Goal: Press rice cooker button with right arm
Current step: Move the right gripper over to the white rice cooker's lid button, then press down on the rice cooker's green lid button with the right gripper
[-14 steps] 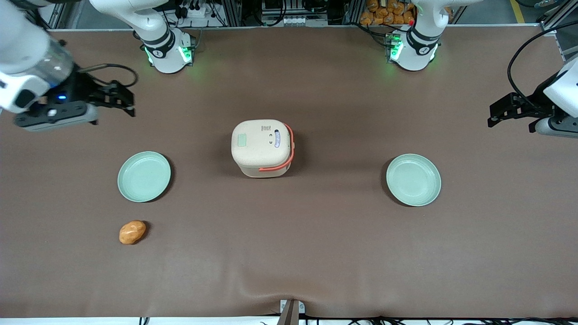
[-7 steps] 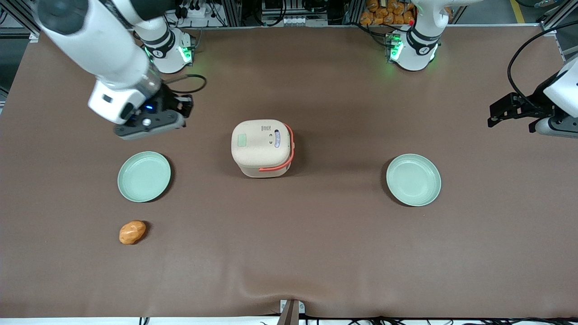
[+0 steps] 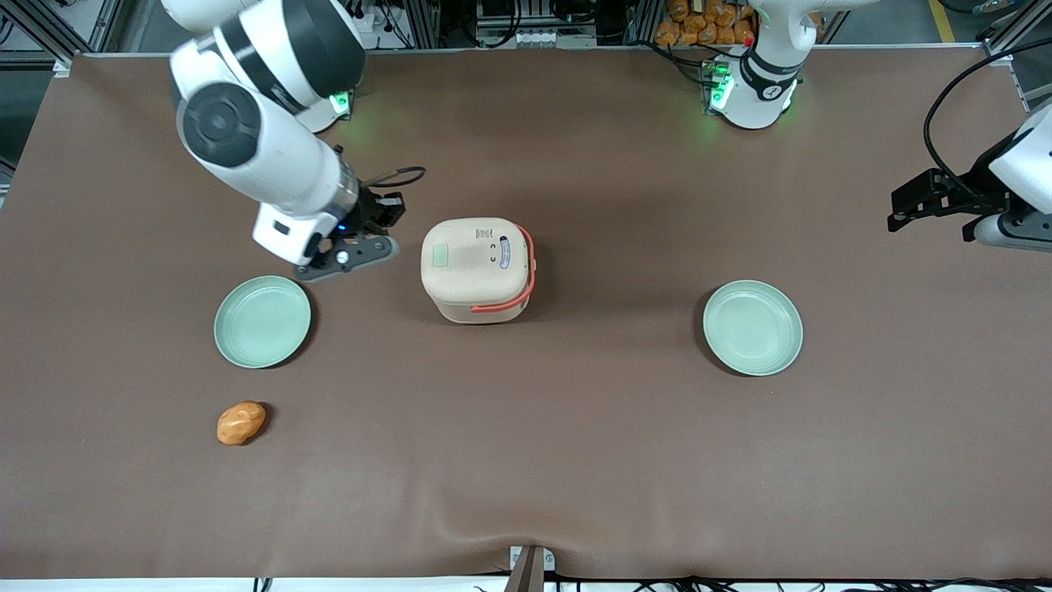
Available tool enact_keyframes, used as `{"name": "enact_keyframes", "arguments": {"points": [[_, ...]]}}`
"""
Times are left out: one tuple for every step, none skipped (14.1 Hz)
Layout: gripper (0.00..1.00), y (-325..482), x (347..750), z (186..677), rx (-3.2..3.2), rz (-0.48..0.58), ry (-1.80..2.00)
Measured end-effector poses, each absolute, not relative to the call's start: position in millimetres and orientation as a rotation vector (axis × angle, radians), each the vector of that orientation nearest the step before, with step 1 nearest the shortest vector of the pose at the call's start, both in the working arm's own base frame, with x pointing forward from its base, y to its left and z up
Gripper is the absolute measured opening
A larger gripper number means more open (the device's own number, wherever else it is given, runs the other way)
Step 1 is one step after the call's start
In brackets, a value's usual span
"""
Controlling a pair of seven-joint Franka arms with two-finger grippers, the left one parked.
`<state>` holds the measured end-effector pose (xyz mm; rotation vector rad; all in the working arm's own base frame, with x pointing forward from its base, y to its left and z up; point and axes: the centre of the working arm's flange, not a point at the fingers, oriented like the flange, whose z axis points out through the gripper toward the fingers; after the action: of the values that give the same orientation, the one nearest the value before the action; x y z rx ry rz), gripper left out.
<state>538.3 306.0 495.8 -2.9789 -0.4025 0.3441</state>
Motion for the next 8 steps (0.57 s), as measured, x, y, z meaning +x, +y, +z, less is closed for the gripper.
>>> {"name": "enact_keyframes", "arguments": {"points": [[0.01, 313, 537, 485, -2.98, 0.373, -0.417], [0.01, 320, 536, 473, -2.981, 0.402, -0.43], [0.01, 326, 535, 462, -2.982, 0.427, -0.44], [0.01, 330, 535, 453, -2.981, 0.445, -0.446], [0.01, 335, 535, 443, -2.977, 0.458, -0.447], [0.01, 338, 536, 434, -2.971, 0.471, -0.444], [0.01, 340, 537, 425, -2.968, 0.485, -0.443], [0.01, 343, 537, 416, -2.968, 0.495, -0.444]]}}
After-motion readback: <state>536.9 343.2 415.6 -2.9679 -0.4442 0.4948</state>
